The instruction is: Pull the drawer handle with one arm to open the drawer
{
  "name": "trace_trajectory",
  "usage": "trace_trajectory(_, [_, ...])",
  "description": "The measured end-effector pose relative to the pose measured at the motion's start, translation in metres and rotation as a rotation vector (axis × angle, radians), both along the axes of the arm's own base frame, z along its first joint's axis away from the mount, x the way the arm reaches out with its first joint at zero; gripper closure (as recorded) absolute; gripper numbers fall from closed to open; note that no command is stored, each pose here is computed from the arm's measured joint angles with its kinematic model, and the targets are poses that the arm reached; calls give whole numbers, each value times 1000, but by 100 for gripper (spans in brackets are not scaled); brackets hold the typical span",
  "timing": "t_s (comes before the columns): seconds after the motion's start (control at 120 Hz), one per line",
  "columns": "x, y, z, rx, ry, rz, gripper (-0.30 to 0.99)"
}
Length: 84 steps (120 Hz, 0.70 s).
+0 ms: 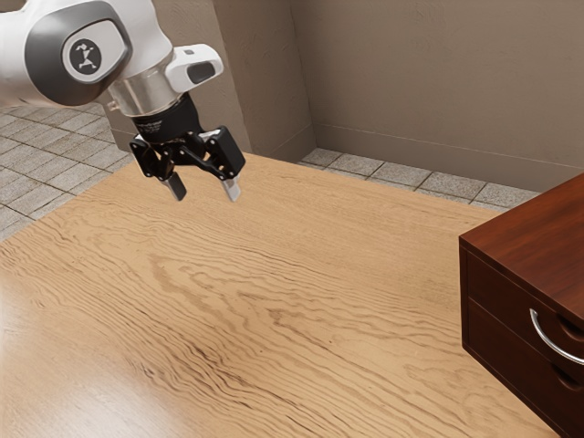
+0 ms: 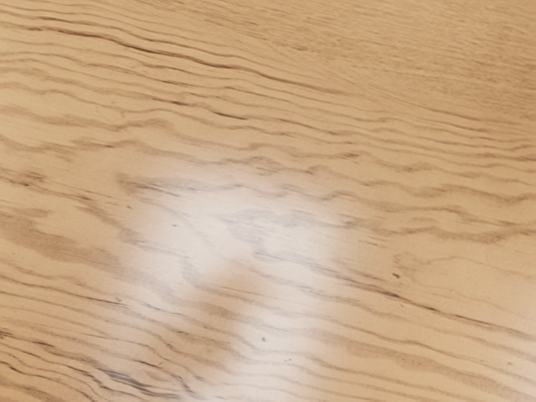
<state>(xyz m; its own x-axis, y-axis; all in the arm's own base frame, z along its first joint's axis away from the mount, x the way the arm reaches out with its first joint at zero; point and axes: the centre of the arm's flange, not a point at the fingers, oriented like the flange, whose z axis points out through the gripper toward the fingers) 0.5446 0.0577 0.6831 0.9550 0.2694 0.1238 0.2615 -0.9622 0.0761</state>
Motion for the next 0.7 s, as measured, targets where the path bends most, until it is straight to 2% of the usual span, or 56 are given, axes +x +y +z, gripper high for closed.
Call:
trace_trajectory(0.192, [0,-1,1,-1,-1,-1,0])
trace_trajectory(0.317, [-21,-3,85,14,-132,20,0])
trace_trajectory(0.417, [-32,-18,107,18,-143,50,0])
trace_trajectory(0.517, [-31,-70,106,0,-129,36,0])
trace_trajectory(0.7, [-47,-215,85,-46,-60,-48,0])
